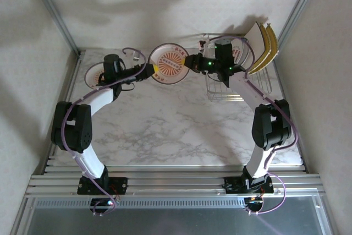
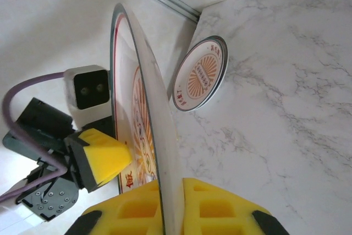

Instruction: Unload the plates from the dish rack

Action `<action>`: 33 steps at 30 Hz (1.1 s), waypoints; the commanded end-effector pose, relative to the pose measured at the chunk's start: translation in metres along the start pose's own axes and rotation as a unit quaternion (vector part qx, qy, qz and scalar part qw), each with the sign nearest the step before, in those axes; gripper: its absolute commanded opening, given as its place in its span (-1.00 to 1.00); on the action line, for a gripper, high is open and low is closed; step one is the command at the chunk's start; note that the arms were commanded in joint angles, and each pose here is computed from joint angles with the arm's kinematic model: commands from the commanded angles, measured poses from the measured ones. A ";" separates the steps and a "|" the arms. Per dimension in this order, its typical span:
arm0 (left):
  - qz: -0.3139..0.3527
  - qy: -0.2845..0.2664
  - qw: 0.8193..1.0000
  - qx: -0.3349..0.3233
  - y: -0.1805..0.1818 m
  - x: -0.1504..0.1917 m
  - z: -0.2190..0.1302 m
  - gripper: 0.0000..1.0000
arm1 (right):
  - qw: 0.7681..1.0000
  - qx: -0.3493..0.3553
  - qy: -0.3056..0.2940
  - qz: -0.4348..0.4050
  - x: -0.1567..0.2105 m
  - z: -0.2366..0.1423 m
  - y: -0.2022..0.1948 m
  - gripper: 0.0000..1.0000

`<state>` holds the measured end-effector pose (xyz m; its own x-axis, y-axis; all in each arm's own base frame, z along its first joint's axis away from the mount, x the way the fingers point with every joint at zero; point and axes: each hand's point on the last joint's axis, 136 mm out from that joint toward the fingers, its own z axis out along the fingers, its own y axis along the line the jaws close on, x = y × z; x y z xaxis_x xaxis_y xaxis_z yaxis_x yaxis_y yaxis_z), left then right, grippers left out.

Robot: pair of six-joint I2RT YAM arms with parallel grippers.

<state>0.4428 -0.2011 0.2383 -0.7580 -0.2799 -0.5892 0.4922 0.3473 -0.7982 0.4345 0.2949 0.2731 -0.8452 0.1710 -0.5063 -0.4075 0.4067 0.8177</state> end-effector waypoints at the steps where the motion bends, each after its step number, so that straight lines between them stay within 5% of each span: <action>1: 0.016 -0.001 1.000 0.013 -0.009 -0.007 0.004 -0.20 | 0.999 -0.021 -0.006 -0.025 -0.010 0.004 0.020 -1.00; 9: 0.007 -0.001 1.000 0.009 -0.005 -0.007 0.005 -0.94 | 1.000 -0.017 0.000 -0.026 -0.007 0.012 0.018 -1.00; 13: 0.006 -0.003 1.000 0.012 -0.006 -0.008 0.005 -1.00 | 1.000 -0.016 0.001 -0.025 -0.007 0.013 0.018 -1.00; 21: 0.003 -0.020 1.000 0.013 -0.011 -0.014 0.001 -1.00 | 1.000 0.003 0.002 -0.022 -0.007 0.013 0.011 0.29; 27: -0.003 -0.039 0.999 0.006 -0.012 -0.023 -0.006 -1.00 | 0.999 0.040 0.005 -0.032 -0.006 0.006 0.005 0.96; 33: -0.031 -0.094 0.995 -0.032 0.002 -0.040 -0.030 -1.00 | 0.980 0.186 0.002 -0.075 -0.013 -0.025 -0.019 0.99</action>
<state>0.4561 -0.1828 0.2358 -0.7663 -0.3830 -0.5158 0.3883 0.3635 -0.8468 0.4458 0.2882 0.2624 -0.8259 0.1253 -0.5497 -0.3845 0.5881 0.7116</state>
